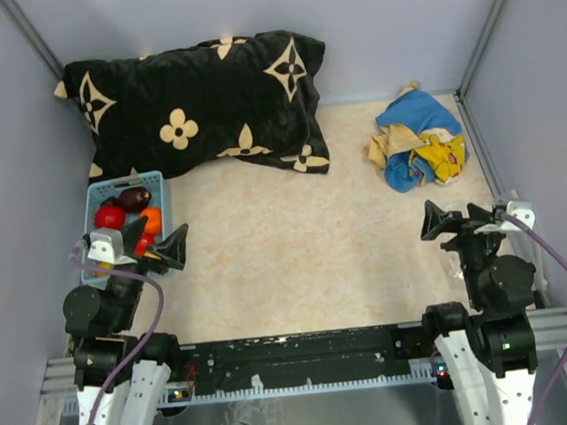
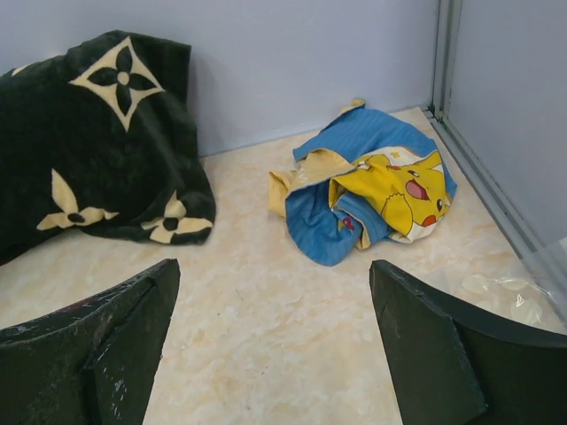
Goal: Place the food in the zip-top bag and seal the zipper
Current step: Move the zipper food storage bag to the center of the board.
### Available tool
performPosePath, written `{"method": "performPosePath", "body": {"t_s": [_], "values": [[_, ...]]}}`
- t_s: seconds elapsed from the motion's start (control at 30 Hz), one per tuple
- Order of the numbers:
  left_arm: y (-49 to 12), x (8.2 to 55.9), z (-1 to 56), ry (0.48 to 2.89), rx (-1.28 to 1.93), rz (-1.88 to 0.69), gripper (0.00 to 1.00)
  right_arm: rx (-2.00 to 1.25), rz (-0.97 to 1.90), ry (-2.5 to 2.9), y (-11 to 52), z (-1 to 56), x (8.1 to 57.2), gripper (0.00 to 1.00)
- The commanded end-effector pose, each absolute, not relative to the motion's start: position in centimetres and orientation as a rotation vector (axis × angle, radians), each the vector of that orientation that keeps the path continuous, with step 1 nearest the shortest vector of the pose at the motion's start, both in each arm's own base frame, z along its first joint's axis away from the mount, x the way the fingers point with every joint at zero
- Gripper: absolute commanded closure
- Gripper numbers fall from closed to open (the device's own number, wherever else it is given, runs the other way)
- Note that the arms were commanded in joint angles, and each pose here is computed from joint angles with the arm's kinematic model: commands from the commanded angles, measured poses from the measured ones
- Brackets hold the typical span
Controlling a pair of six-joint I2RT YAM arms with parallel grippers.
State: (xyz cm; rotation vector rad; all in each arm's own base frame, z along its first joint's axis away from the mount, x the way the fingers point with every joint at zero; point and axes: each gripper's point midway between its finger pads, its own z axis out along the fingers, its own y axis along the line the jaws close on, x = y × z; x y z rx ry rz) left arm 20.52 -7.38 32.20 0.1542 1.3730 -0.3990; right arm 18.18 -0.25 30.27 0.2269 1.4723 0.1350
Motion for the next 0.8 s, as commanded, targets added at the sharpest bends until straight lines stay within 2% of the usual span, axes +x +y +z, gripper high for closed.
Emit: {"method": "performPosePath", "body": {"t_s": [0.0, 0.43, 0.63, 0.77], "values": [[-7.3, 20.1, 32.8, 1.345, 0.164, -0.387, 0.00, 0.221, 0.136, 1.443, -0.2, 31.6, 18.3, 0.11], [-7.6, 19.5, 33.0, 1.328, 0.178, -0.398, 0.00, 0.333, 0.273, 1.606, 1.2, 27.8, 21.2, 0.11], [-7.8, 19.4, 33.0, 1.328, 0.184, -0.408, 0.00, 0.487, 0.222, 1.744, 0.0, 23.1, 23.5, 0.11], [-8.6, 19.4, 32.7, 1.338, 0.212, -0.436, 0.00, 0.608, 0.083, 1.814, -2.3, 20.2, 25.0, 0.11]]}}
